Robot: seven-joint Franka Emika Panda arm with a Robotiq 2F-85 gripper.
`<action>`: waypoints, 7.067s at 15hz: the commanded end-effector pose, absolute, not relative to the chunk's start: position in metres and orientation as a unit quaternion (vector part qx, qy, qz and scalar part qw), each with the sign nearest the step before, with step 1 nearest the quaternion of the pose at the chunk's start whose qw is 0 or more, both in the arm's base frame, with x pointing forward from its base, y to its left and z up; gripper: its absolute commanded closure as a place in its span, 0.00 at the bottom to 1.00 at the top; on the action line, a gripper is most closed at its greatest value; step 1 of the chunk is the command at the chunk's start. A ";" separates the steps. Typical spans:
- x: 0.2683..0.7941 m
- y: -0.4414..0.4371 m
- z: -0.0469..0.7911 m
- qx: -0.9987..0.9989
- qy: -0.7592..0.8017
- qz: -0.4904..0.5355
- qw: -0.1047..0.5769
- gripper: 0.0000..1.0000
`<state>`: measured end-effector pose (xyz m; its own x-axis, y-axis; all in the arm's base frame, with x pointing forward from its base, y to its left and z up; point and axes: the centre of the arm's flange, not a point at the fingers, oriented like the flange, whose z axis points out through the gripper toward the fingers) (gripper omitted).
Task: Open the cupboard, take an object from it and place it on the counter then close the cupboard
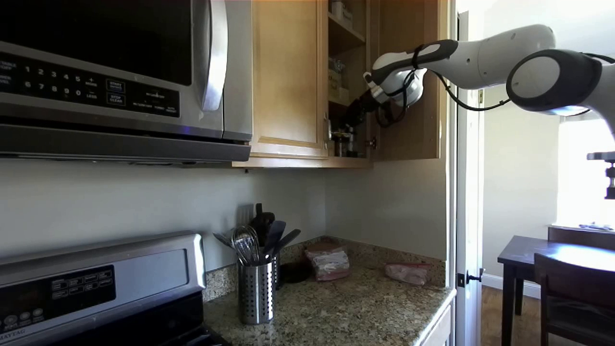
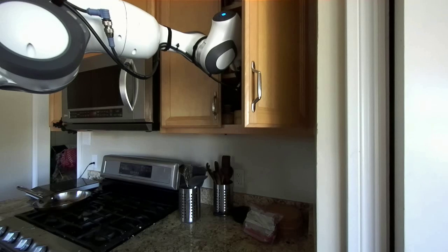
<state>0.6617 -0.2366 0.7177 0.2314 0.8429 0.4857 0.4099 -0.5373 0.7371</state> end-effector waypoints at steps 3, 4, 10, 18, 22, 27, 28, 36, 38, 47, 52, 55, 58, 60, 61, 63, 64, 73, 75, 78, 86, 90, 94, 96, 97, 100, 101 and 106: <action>0.662 -0.244 0.717 0.743 0.429 0.446 0.254 0.45; 0.663 -0.245 0.716 0.743 0.429 0.446 0.254 0.39; 0.663 -0.246 0.713 0.744 0.431 0.444 0.252 0.21; 0.676 -0.247 0.706 0.750 0.425 0.442 0.249 0.82; 0.678 -0.248 0.702 0.750 0.426 0.440 0.250 0.96; 0.670 -0.249 0.709 0.747 0.422 0.448 0.251 0.93; 0.668 -0.249 0.709 0.747 0.420 0.451 0.250 0.92; 0.634 -0.258 0.735 0.759 0.344 0.506 0.220 0.93; 0.619 -0.259 0.742 0.763 0.325 0.521 0.203 0.93; 0.567 -0.235 0.734 0.812 0.288 0.496 0.111 0.93; 0.550 -0.211 0.715 0.847 0.273 0.456 0.023 0.93; 0.552 -0.203 0.695 0.869 0.259 0.421 -0.002 0.93; 0.567 -0.194 0.664 0.897 0.231 0.376 0.001 0.93; 0.578 -0.184 0.638 0.915 0.218 0.338 -0.007 0.93; 0.583 -0.178 0.625 0.923 0.211 0.321 -0.013 0.93; 0.591 -0.169 0.606 0.933 0.195 0.303 -0.012 0.93; 0.590 -0.164 0.600 0.936 0.185 0.299 -0.009 0.93; 0.612 -0.141 0.526 0.958 0.103 0.265 -0.015 0.93; 0.619 -0.135 0.505 0.961 0.081 0.265 -0.011 0.93; 0.629 -0.124 0.468 0.963 0.055 0.263 0.005 0.93; 0.639 -0.097 0.369 0.975 0.002 0.220 0.034 0.94; 0.631 -0.081 0.327 0.980 -0.008 0.196 0.044 0.94; 0.622 -0.065 0.287 0.984 -0.006 0.168 0.054 0.94; 0.617 -0.058 0.273 0.986 -0.001 0.157 0.056 0.94; 0.614 -0.054 0.265 0.987 0.002 0.150 0.056 0.94; 0.608 -0.047 0.251 0.989 0.012 0.134 0.061 0.94; 0.606 -0.046 0.246 0.989 0.017 0.131 0.062 0.94; 0.602 -0.044 0.247 0.988 0.045 0.125 0.072 0.64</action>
